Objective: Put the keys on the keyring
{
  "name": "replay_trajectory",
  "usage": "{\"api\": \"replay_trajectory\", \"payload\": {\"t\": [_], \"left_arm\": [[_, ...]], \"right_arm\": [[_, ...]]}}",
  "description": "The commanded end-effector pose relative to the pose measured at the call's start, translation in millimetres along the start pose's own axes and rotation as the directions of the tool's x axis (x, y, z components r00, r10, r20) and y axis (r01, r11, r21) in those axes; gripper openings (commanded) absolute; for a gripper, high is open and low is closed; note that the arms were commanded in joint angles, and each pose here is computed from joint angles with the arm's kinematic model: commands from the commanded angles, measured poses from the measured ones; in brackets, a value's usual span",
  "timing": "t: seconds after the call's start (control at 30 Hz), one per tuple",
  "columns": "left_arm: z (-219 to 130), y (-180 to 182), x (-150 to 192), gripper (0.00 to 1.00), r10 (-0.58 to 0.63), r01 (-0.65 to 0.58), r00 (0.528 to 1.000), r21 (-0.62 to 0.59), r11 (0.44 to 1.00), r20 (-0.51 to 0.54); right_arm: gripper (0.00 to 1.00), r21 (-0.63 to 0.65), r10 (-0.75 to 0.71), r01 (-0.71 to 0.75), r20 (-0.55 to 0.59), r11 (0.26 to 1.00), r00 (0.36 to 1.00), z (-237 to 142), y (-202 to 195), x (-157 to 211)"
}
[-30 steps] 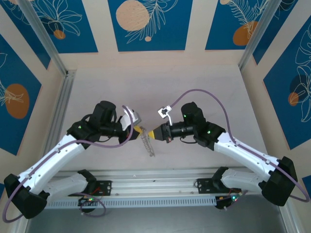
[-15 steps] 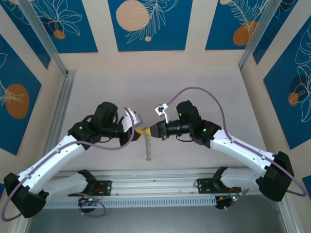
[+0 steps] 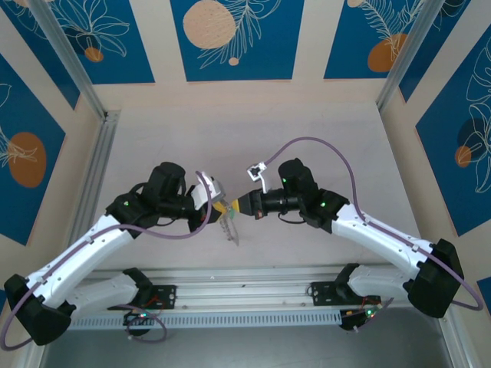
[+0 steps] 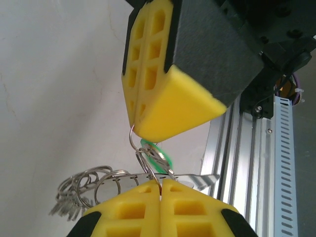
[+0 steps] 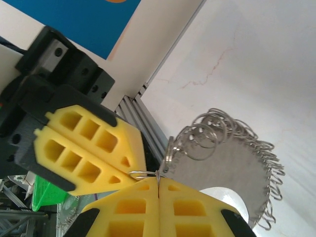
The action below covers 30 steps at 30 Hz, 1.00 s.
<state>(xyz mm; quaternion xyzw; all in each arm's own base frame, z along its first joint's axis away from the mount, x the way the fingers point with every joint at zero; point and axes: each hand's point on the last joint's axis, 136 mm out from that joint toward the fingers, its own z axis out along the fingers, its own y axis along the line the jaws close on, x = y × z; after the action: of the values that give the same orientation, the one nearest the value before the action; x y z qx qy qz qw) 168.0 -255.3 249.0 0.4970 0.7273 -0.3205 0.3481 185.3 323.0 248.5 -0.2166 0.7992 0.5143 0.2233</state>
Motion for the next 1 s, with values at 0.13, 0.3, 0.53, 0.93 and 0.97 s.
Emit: {"api": "replay_trajectory", "payload": {"t": [0.13,0.3,0.53,0.93,0.97], "left_arm": [[-8.5,-10.2,-12.7,0.0,0.052,-0.053,0.997,0.017,0.998,0.056],[-11.7,-10.1,-19.3,0.0,0.054,-0.055,0.996,0.01,0.998,0.076],[-14.5,-7.0,-22.3,0.0,0.051,-0.05,0.996,-0.015,0.999,0.077],[-25.6,-2.0,-38.1,0.0,0.087,-0.075,0.987,-0.094,0.993,0.133],[-26.4,-2.3,-40.8,0.0,0.089,-0.076,0.985,-0.094,0.993,0.145]], "right_arm": [[0.0,0.043,0.06,-0.059,-0.019,0.997,0.998,2.1,-13.8,0.5],[0.0,-0.01,0.049,-0.05,-0.056,0.999,0.997,6.3,-5.9,4.0],[0.07,-0.076,0.011,-0.018,-0.086,0.997,0.996,4.6,11.3,7.6],[0.64,0.079,-0.13,0.13,-0.011,0.988,0.991,-38.5,8.4,6.2],[0.64,0.092,-0.152,0.152,-0.007,0.984,0.988,-41.5,8.9,5.2]]}}
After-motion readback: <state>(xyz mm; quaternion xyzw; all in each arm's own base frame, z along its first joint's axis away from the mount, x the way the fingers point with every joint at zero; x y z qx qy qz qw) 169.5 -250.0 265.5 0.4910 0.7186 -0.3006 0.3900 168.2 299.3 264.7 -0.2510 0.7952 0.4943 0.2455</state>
